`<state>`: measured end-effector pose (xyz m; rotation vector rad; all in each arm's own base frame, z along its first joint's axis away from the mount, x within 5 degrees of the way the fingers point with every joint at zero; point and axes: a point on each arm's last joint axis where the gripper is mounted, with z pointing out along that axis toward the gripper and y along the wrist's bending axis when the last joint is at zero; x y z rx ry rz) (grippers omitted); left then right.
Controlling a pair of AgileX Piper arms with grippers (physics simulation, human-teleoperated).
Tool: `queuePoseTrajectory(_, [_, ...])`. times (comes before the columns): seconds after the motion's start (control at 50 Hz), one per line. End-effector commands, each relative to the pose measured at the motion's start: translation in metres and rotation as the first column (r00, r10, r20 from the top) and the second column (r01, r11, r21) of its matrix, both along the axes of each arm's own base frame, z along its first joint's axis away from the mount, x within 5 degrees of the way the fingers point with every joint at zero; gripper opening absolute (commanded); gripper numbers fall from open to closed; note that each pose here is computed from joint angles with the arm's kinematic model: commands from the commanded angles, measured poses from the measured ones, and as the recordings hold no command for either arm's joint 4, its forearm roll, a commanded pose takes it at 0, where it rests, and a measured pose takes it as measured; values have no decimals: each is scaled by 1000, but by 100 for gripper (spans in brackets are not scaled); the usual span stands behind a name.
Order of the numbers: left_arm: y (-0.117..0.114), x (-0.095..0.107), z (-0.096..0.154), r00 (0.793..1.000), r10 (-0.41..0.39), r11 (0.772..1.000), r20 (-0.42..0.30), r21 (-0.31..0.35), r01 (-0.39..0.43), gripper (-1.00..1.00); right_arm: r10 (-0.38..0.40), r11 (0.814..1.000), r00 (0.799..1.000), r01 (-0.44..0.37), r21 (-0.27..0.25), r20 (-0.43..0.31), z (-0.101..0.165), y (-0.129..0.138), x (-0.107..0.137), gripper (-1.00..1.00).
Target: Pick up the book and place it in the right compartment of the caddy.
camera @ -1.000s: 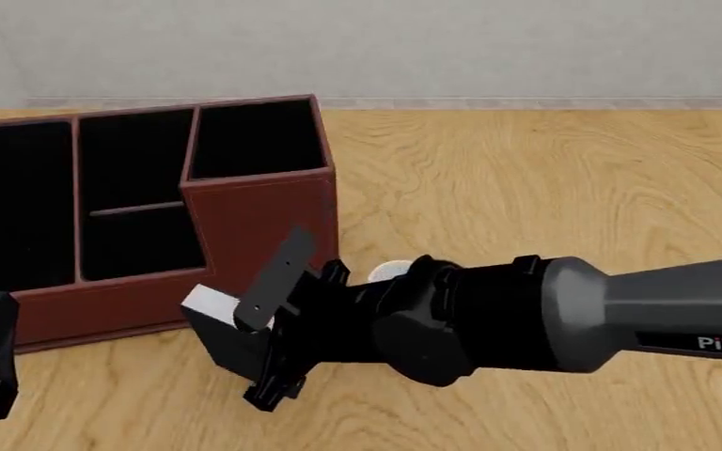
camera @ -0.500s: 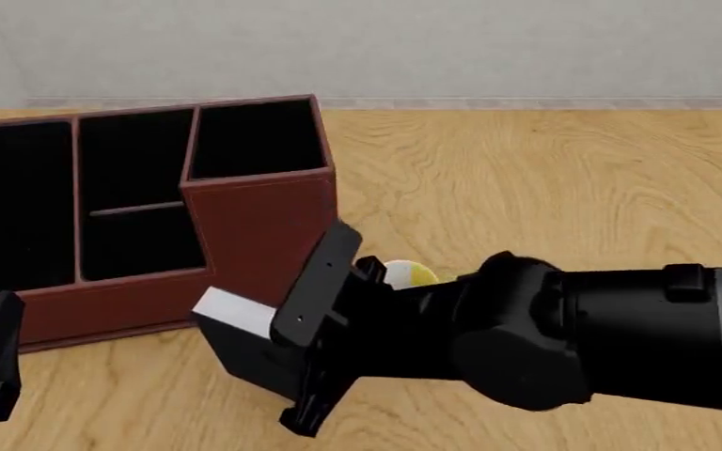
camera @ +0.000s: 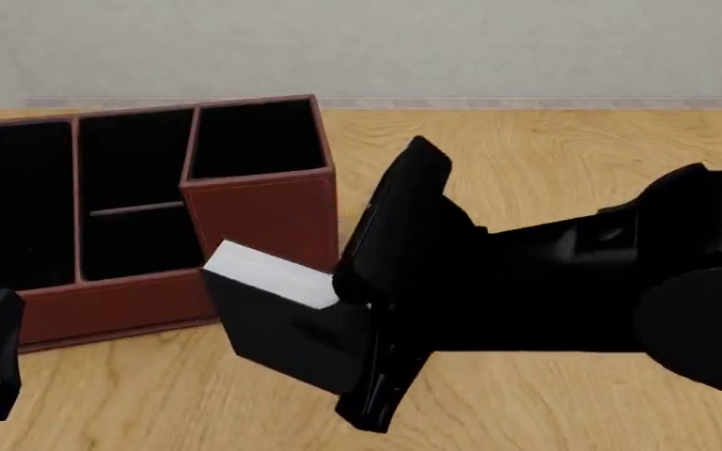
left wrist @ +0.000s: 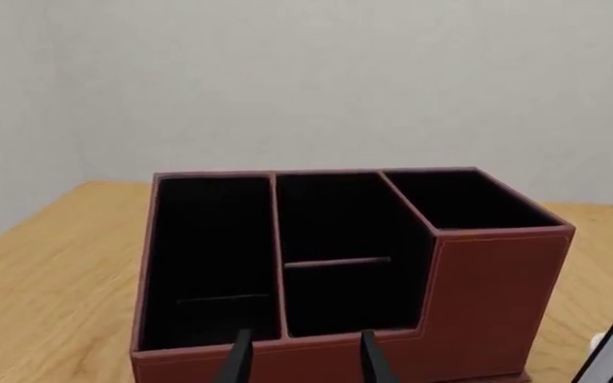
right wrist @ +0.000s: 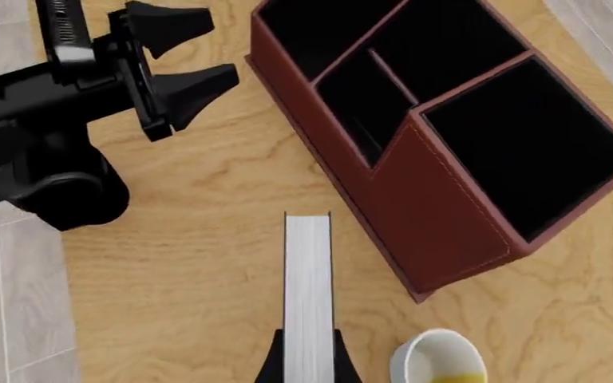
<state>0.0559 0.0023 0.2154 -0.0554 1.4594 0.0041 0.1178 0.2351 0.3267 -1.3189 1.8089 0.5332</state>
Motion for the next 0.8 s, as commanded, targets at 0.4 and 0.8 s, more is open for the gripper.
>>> queuePoseTrajectory(0.4, [-1,0,2,1000,-11,1000,15,-14,11,100,-30,999,998,29,18,58,121,-53,-13,-100])
queuePoseTrajectory(0.8, [-1,0,2,1000,-24,1000,21,-3,24,100,-93,994,987,84,73,130,191,-71,-5,-100])
